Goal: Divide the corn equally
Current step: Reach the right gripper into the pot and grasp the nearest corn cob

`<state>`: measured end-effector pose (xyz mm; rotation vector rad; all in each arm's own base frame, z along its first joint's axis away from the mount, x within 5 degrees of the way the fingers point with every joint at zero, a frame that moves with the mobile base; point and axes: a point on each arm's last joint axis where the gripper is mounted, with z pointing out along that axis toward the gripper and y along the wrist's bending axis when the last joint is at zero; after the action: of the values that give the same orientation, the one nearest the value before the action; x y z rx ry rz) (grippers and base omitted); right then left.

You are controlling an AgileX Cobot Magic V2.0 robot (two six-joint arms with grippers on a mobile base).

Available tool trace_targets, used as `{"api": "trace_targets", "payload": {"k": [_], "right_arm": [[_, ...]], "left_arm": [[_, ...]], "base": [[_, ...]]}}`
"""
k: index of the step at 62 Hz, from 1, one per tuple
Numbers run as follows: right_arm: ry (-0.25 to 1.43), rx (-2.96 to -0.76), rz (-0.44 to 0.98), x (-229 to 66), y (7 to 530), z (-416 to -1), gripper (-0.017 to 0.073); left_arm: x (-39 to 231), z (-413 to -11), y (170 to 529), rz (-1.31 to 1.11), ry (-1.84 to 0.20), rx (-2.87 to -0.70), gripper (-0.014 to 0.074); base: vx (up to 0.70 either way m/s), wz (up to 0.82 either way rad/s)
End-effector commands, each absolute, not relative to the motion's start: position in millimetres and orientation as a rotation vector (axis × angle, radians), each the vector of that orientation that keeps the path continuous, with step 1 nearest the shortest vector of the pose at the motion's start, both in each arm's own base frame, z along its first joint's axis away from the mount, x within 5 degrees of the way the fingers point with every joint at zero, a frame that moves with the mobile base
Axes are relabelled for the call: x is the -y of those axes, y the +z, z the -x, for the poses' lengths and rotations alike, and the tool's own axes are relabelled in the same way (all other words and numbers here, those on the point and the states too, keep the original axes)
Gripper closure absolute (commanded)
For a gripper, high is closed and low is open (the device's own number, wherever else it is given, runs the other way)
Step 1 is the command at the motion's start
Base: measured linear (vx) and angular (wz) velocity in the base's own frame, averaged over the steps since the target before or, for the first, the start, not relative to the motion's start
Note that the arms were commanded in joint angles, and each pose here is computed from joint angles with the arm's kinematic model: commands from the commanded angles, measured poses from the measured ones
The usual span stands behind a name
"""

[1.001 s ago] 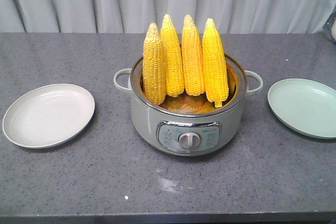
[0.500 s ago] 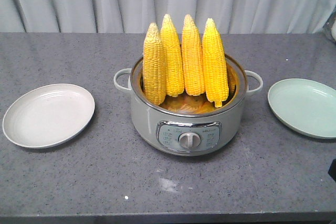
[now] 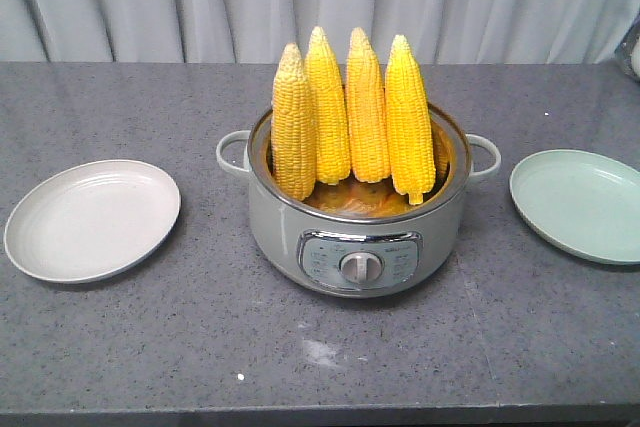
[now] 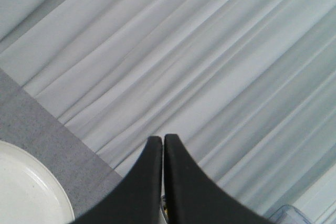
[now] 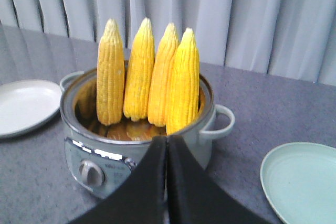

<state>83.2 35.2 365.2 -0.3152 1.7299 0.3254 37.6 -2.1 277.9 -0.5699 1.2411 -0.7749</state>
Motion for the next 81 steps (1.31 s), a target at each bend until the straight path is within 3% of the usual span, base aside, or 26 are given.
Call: {"api": "trace_targets", "payload": {"k": [1,17,39,51,60,69,76,81], "right_arm": [[0.352,-1.609,0.214,-32.1,385.2,-86.4,0.0562],[0.317,-1.603,0.278,-33.5,384.7,-85.8,0.0562],[0.320,-1.641,0.324,-35.6,381.4,-92.3,0.0560],[0.364,-1.668,0.467,-43.6,398.5,-113.5,0.0514],[0.406,-1.670,0.564,-49.0,419.8,-136.0,0.0351],[0.439,-1.704,0.594,-50.7,426.4,-154.6,0.0049],[0.426,-1.723,0.569,-48.6,422.6,-166.0,-0.0134],[0.416,-1.727,0.552,-47.2,421.3,-171.4,-0.0168]], "left_arm": [[1.9,-23.4,306.9,0.484,-0.724,-1.175,0.0600],[8.0,-32.0,335.2,0.402,-0.637,-1.357,0.0600],[37.1,-82.3,391.4,-0.077,-0.598,-1.504,0.0600],[48.5,-116.8,404.9,-0.190,-0.701,-1.509,0.0590],[51.5,-134.7,403.8,-0.180,-0.767,-1.545,0.0583],[52.6,-143.6,399.0,-0.177,-0.785,-1.578,0.0543],[52.4,-146.6,397.5,-0.170,-0.785,-1.588,0.0456],[52.2,-147.5,397.2,-0.167,-0.783,-1.590,0.0371]], "base": [[0.00,0.00],[0.00,0.00],[0.00,0.00],[0.00,0.00],[0.00,0.00],[0.00,0.00],[0.00,0.00],[0.00,0.00]]}}
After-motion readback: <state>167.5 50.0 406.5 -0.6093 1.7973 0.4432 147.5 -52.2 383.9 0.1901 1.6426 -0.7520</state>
